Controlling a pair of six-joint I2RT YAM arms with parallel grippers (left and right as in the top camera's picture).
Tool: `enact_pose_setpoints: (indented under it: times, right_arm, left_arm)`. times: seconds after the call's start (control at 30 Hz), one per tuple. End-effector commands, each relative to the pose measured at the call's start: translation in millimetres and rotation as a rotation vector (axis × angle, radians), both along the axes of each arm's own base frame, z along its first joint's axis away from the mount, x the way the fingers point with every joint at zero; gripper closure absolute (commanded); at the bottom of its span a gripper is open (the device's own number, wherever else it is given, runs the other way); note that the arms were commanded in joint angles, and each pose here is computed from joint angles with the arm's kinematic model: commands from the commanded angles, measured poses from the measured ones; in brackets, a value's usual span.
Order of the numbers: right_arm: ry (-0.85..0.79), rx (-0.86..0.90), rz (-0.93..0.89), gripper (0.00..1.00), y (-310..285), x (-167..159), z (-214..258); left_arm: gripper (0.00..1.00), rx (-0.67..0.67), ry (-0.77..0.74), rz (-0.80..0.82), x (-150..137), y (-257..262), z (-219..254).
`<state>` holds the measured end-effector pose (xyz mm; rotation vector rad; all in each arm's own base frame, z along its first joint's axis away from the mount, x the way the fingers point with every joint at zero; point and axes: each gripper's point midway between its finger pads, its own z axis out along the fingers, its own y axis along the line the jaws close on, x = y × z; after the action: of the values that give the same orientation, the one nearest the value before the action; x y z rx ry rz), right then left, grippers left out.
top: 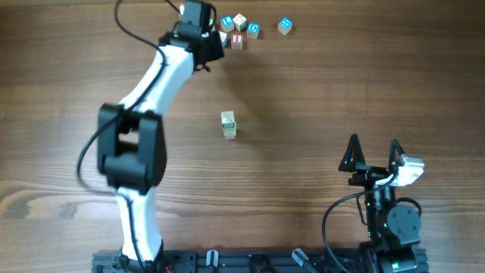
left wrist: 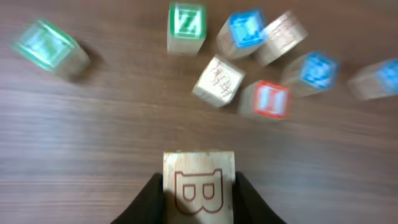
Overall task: Form a tower
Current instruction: 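Close the left gripper on the wooden 'B' block and lift it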
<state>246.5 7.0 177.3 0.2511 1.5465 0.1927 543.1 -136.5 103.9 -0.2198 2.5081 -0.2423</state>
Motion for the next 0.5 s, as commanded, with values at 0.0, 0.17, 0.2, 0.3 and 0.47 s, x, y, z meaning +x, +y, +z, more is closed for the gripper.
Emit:
enact_pose_setpoints:
  times: [0.0,0.17,0.2,0.3,0.47]
  right_arm:
    - [-0.008,-0.015,-0.015,0.00,-2.9,-0.4,1.7]
    - [-0.008,-0.015,-0.015,0.00,-2.9,-0.4,1.7]
    - [-0.008,-0.015,-0.015,0.00,-2.9,-0.4,1.8]
    - [-0.008,-0.015,-0.015,0.00,-2.9,-0.4,1.8]
    - [-0.008,-0.015,-0.015,0.00,-2.9,-0.4,1.7]
  left_arm:
    - [0.80,-0.014,-0.085,0.006,-27.4,11.0,88.0]
    - [0.79,0.021,-0.011,0.016,-88.7,29.9,130.0]
    - [0.79,0.029,0.021,0.016,-96.1,31.9,126.2]
    - [0.80,0.068,0.170,0.015,-122.5,38.4,98.8]
    - [0.80,0.105,0.338,0.038,-144.3,45.1,28.7]
